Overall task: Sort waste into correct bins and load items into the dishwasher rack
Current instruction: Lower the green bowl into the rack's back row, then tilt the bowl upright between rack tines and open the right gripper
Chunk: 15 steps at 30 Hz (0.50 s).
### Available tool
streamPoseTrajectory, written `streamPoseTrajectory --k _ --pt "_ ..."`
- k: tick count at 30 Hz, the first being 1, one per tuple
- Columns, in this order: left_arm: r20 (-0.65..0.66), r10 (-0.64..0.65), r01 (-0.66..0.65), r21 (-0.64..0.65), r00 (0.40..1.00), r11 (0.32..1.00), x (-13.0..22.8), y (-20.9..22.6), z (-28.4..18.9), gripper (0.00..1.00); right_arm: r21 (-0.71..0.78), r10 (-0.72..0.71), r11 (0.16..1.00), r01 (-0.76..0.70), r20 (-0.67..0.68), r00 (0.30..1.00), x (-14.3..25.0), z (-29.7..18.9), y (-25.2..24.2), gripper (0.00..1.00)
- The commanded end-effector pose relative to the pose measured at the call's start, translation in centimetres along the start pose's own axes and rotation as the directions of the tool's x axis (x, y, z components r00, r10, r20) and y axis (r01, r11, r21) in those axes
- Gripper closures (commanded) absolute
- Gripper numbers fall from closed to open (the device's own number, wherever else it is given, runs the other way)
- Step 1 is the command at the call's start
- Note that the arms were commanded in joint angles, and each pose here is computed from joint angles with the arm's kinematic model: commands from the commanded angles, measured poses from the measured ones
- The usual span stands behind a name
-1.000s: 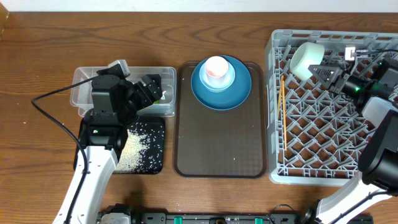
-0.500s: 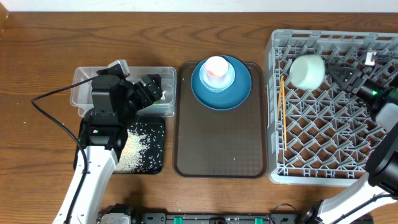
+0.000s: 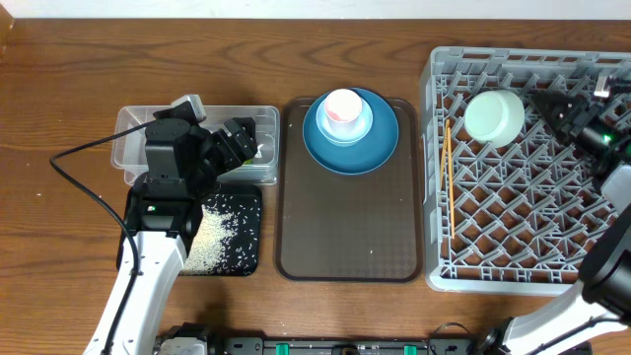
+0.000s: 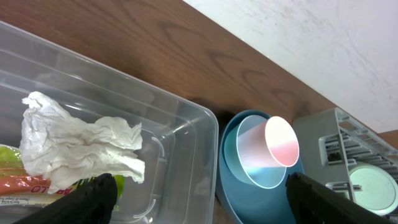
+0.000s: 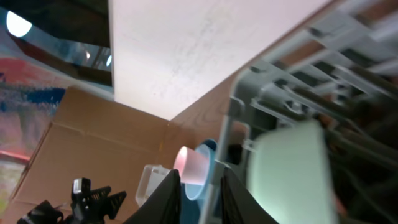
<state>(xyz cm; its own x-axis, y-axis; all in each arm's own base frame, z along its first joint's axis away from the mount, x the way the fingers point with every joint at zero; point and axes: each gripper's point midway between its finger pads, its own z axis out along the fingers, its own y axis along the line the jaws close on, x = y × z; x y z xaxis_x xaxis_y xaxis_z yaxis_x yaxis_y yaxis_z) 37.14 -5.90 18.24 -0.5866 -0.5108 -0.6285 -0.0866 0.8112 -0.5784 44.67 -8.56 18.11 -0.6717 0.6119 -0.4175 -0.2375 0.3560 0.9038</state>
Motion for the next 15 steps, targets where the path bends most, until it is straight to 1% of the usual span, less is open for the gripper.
streamPoseTrajectory --k 1,3,5,8,11,13,15 --pt "0.001 0.012 -0.012 -0.007 1.000 1.000 0.0 0.2 0.1 0.11 0.031 -0.046 0.998 0.045 0.029 0.999 -0.6 1.4 3.9 0.81" --pt "0.001 0.012 -0.012 -0.007 1.000 1.000 0.0 0.2 0.1 0.11 0.083 -0.052 0.995 0.048 0.045 0.998 -0.5 2.2 4.3 0.82" --pt "0.001 0.012 -0.012 -0.007 1.000 1.000 0.0 0.2 0.1 0.10 0.184 -0.066 0.981 0.053 0.064 0.996 0.0 3.0 4.1 0.83" --pt "0.001 0.013 -0.013 -0.007 1.000 1.000 0.0 0.2 0.1 0.10 0.400 -0.146 0.910 0.113 0.053 0.988 1.6 4.0 3.0 0.83" --pt "0.002 0.012 -0.012 -0.007 1.000 1.000 0.0 0.2 0.1 0.11 0.622 -0.255 0.753 0.212 -0.021 0.967 3.4 3.8 1.9 0.85" --pt "0.001 0.013 -0.013 -0.007 1.000 1.000 0.0 0.2 0.1 0.11 0.695 -0.320 0.649 0.308 -0.118 0.940 4.7 3.9 1.6 0.87" --pt "0.002 0.013 -0.013 -0.007 1.000 1.000 0.0 0.2 0.1 0.11 0.734 -0.341 0.569 0.372 -0.202 0.918 6.0 3.9 1.0 0.92"
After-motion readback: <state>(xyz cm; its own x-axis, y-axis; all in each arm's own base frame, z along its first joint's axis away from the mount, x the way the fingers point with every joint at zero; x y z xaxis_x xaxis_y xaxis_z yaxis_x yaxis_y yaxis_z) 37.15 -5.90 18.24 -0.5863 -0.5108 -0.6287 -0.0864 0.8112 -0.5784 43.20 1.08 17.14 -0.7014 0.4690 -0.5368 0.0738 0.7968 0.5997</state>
